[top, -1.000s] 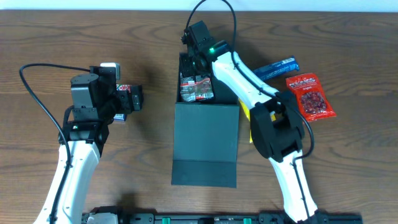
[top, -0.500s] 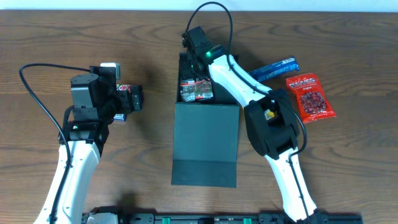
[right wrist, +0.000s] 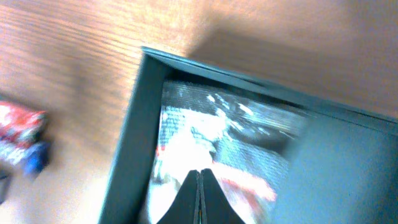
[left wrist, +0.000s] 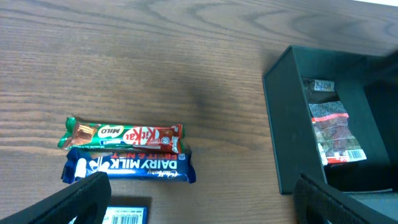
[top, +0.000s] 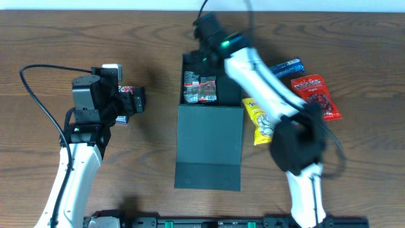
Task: Pack container
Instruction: 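Press the Haribo bag down inside the box with the right gripper, then move the right gripper to the red Hacks bag and grasp it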
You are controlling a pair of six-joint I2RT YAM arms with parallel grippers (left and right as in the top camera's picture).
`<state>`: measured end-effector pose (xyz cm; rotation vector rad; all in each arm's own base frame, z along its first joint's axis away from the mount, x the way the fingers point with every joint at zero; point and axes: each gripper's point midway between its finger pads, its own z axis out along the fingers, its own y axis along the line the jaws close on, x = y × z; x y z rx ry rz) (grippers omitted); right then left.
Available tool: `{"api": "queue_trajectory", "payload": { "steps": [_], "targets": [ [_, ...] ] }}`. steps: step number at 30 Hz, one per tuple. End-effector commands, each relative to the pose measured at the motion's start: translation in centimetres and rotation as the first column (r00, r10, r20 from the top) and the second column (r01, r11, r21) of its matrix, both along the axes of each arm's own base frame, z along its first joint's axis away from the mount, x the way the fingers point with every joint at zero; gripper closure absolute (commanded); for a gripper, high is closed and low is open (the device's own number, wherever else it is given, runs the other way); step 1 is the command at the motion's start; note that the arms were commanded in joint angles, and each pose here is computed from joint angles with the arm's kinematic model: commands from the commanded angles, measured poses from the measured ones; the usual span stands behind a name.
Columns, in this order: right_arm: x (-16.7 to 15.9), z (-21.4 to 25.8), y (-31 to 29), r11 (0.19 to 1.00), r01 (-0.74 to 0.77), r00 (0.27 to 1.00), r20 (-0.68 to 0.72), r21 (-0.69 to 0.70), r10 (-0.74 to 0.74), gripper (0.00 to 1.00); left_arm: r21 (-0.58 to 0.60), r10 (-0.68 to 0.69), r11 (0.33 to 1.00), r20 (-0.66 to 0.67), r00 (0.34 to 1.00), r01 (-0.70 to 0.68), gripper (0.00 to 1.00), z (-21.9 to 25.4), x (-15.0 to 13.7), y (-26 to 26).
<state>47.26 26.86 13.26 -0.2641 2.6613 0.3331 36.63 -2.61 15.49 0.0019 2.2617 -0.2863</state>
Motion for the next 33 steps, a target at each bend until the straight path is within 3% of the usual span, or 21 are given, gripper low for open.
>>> {"api": "queue_trajectory", "payload": {
  "steps": [1,4,7,10,14,15,16,17,20,26,33],
  "targets": [
    [0.5,9.1,-6.2,0.998,0.055,0.986,0.162,-0.023,-0.051,0.99,-0.012,-0.002,1.0,0.009,1.0,0.002,0.05,0.6,0.3,0.0],
    [-0.7,10.6,-14.1,0.976,0.164,0.98,0.137,-0.14,-0.145,0.99,-0.011,-0.002,1.0,0.01,1.0,0.002,0.05,0.6,0.3,0.0],
    [-2.8,9.1,-21.9,0.93,0.29,0.955,0.011,-0.225,-0.295,0.99,-0.012,-0.002,1.0,0.009,1.0,0.002,0.05,0.6,0.3,0.0],
    [-4.5,7.4,-28.6,0.827,0.462,0.865,-0.042,-0.321,-0.5,0.98,-0.012,-0.002,1.0,0.01,1.0,0.002,0.05,0.6,0.3,0.0],
    [-5.8,4.8,-32.6,0.764,0.53,0.797,-0.092,-0.367,-0.597,0.85,-0.012,-0.002,1.0,0.009,1.0,0.002,0.05,0.6,0.3,0.0],
    [-6.2,3.8,-32.8,0.761,0.525,0.793,-0.107,-0.381,-0.6,0.8,-0.012,-0.002,1.0,0.009,1.0,0.002,0.05,0.6,0.3,0.0],
    [-6.5,2.7,-33.0,0.756,0.517,0.789,-0.119,-0.402,-0.603,0.66,-0.012,-0.002,1.0,0.009,1.0,0.002,0.05,0.6,0.3,0.0],
    [-7.1,1.5,-33.4,0.744,0.507,0.784,-0.125,-0.436,-0.608,0.44,-0.012,-0.002,1.0,0.009,1.0,0.002,0.05,0.6,0.3,0.0],
    [-8.5,-2.0,-34.1,0.716,0.482,0.772,-0.141,-0.505,-0.619,0.2,-0.012,-0.002,1.0,0.009,1.0,0.002,0.05,0.6,0.3,0.0],
    [-9.9,-6.7,-34.9,0.684,0.468,0.767,-0.127,-0.559,-0.629,0.17,-0.012,-0.002,1.0,0.007,1.0,0.002,0.05,0.5,0.3,0.0],
    [-9.0,-8.7,-34.9,0.712,0.436,0.814,-0.097,-0.55,-0.573,0.13,-0.012,-0.002,1.0,0.006,1.0,0.002,0.05,0.5,0.3,0.0]
  ]
}}
